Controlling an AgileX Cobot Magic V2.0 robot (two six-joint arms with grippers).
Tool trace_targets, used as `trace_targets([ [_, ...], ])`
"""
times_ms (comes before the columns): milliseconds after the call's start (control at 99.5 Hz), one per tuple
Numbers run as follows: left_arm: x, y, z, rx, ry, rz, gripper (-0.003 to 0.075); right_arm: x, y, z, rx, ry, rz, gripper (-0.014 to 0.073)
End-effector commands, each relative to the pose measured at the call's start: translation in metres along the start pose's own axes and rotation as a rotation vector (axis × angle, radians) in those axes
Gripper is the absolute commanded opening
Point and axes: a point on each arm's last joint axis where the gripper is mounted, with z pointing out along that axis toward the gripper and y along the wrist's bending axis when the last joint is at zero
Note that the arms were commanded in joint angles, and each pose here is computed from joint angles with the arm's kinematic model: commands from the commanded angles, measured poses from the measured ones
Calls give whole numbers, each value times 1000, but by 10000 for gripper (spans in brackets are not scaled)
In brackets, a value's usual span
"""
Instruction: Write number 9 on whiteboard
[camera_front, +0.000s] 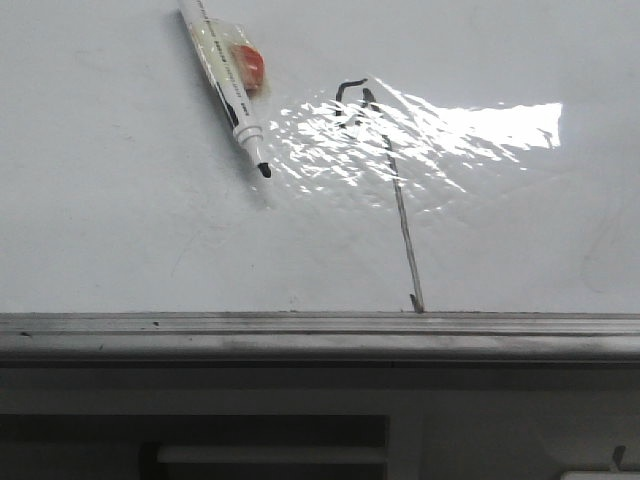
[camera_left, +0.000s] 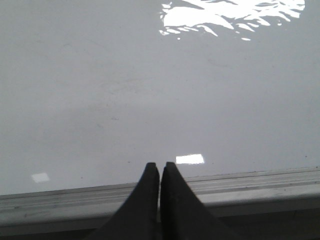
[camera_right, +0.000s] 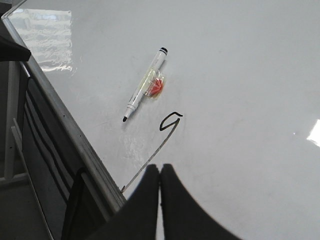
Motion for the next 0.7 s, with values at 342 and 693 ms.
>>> trace_targets([
  [342, -2, -1, 0, 1, -73, -10, -20, -13, -4, -2, 27, -80, -19, -41],
  [693, -2, -1, 0, 1, -73, -10, -20, 32, 2, 11, 218, 154, 189, -41],
])
